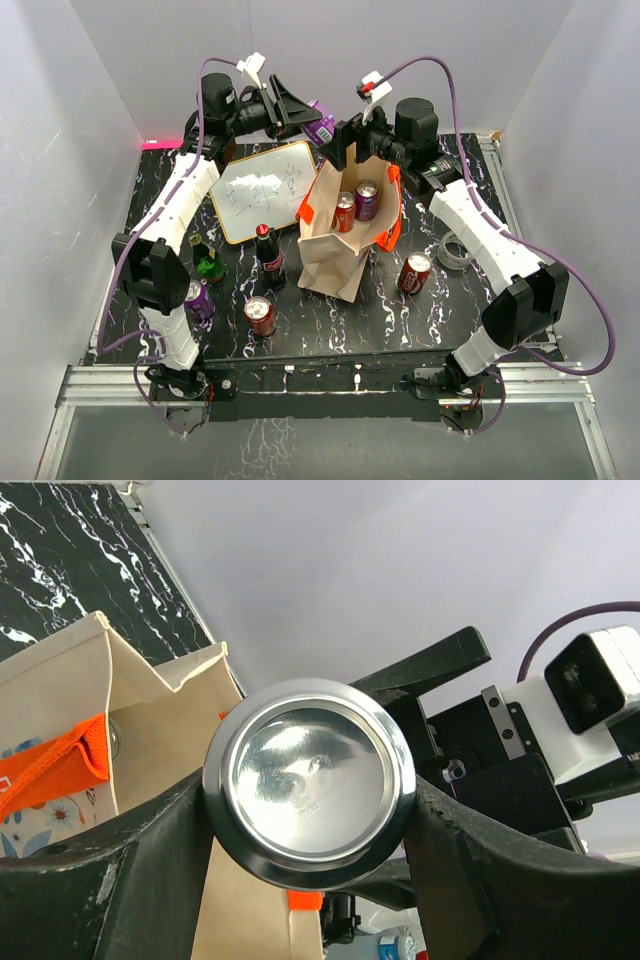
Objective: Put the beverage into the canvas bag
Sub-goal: Pick up the drink from the canvas bag.
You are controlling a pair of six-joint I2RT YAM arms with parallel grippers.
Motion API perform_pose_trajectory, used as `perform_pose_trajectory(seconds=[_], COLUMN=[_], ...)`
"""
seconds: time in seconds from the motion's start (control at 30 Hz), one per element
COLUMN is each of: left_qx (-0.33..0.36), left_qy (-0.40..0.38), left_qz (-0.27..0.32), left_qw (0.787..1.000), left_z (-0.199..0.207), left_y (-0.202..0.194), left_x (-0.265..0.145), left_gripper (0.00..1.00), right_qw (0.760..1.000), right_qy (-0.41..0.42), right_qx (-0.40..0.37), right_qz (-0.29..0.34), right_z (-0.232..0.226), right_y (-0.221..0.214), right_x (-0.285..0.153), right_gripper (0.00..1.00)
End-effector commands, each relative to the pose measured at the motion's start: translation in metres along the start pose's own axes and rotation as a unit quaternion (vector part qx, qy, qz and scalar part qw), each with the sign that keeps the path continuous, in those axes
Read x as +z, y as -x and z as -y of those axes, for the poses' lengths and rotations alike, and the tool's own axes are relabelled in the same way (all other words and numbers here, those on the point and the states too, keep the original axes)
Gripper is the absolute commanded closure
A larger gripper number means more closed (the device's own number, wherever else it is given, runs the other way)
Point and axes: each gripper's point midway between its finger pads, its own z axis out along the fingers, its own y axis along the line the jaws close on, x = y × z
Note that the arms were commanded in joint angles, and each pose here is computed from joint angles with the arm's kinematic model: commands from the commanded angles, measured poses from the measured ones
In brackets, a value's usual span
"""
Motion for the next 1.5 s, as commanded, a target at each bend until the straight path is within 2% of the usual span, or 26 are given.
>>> perform_pose_trajectory(seconds=[0.0,0.43,0.7,0.77,0.83,0.9,1.2,1.27,1.33,1.37,1.4,1.47], left_qx=[0.021,0.016,0.019,0.016,0.016,0.016,0.017,0.017,0.016,0.014,0.011,0.004], left_qy=[-0.058,-0.068,-0.064,-0.062,-0.063,-0.063,-0.064,-0.064,-0.065,-0.065,-0.063,-0.058], left_qz=[0.032,0.038,0.039,0.038,0.038,0.038,0.035,0.035,0.034,0.034,0.032,0.031], left_qw=[0.998,0.997,0.997,0.997,0.997,0.997,0.997,0.997,0.997,0.997,0.997,0.998], left_z=[0.054,0.068,0.069,0.066,0.066,0.066,0.065,0.065,0.063,0.063,0.061,0.056], left_y=[0.017,0.015,0.015,0.014,0.015,0.015,0.014,0.014,0.014,0.015,0.014,0.013], left_x=[-0.019,-0.026,-0.028,-0.027,-0.027,-0.027,-0.026,-0.026,-0.025,-0.024,-0.023,-0.022], left_gripper=[1.00,1.00,1.00,1.00,1.00,1.00,1.00,1.00,1.00,1.00,1.00,1.00], right_qw=[0.998,0.998,0.998,0.998,0.997,0.997,0.997,0.997,0.997,0.997,0.997,0.996], right_qy=[0.021,0.028,0.029,0.029,0.027,0.023,0.020,0.021,0.022,0.021,0.019,0.008], right_qx=[-0.015,-0.015,-0.012,-0.013,-0.012,-0.010,-0.005,-0.003,-0.002,-0.002,-0.002,-0.003], right_qz=[0.057,0.051,0.057,0.062,0.066,0.069,0.077,0.077,0.077,0.078,0.080,0.085], right_z=[-0.012,-0.012,-0.015,-0.015,-0.014,-0.013,-0.008,-0.008,-0.007,-0.007,-0.006,-0.002], right_y=[0.040,0.023,0.027,0.032,0.036,0.038,0.048,0.048,0.049,0.050,0.051,0.056], right_x=[-0.009,-0.006,-0.012,-0.012,-0.012,-0.012,-0.011,-0.011,-0.012,-0.012,-0.013,-0.015], right_gripper=[0.10,0.12,0.36,0.34,0.26,0.22,0.25,0.31,0.42,0.50,0.66,0.89])
